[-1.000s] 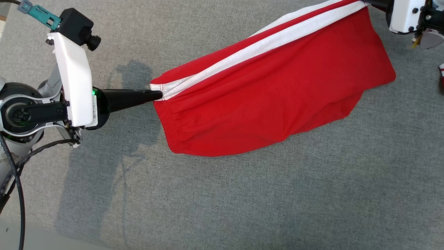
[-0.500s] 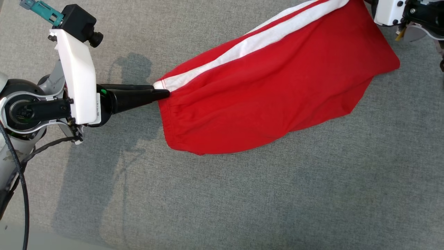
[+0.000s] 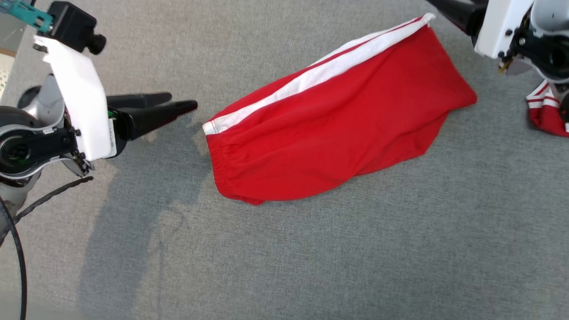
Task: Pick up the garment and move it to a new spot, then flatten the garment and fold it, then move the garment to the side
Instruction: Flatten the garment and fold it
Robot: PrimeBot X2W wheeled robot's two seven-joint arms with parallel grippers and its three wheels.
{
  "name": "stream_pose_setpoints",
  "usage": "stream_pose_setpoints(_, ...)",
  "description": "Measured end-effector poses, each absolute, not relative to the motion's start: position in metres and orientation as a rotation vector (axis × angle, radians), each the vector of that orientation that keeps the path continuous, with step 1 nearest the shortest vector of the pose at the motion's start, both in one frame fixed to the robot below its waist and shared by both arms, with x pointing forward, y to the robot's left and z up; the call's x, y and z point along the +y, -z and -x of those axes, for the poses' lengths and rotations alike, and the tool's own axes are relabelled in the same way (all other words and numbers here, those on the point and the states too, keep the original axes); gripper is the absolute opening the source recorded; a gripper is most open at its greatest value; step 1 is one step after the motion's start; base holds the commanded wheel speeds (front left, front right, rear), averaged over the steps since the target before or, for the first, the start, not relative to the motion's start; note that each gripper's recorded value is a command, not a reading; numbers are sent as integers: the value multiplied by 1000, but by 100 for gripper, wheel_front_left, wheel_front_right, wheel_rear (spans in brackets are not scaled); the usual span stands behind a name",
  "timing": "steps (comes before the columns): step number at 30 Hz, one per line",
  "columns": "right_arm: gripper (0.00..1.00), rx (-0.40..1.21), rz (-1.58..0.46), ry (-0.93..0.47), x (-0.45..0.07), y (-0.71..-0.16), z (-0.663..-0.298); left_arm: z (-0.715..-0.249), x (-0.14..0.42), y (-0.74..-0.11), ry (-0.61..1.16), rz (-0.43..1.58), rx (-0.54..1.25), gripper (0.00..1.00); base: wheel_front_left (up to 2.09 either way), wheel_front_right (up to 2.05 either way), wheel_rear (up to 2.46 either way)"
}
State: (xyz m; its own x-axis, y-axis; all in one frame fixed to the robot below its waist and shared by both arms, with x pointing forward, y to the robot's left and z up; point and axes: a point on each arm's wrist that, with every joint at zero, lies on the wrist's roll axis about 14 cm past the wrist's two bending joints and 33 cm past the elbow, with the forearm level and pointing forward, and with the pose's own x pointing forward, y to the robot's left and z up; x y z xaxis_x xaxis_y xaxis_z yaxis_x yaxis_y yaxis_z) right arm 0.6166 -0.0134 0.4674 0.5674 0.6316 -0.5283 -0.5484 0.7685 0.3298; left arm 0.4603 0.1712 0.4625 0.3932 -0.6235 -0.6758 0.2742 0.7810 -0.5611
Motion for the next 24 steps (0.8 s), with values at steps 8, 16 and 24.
stream_pose_setpoints(8, 100, 623, -139, -610, -47, -474, -603, -470, 179, -499, 537, 258, 711, 100, 0, 0, 0)
stream_pose_setpoints(16, 100, 703, -181, -572, -45, -445, -586, -461, 210, -504, 411, 189, 453, 100, 0, 0, 0)
stream_pose_setpoints(24, 100, 845, -212, -516, -44, -409, -580, -424, 219, -490, 325, 267, 340, 100, 0, 0, 0)
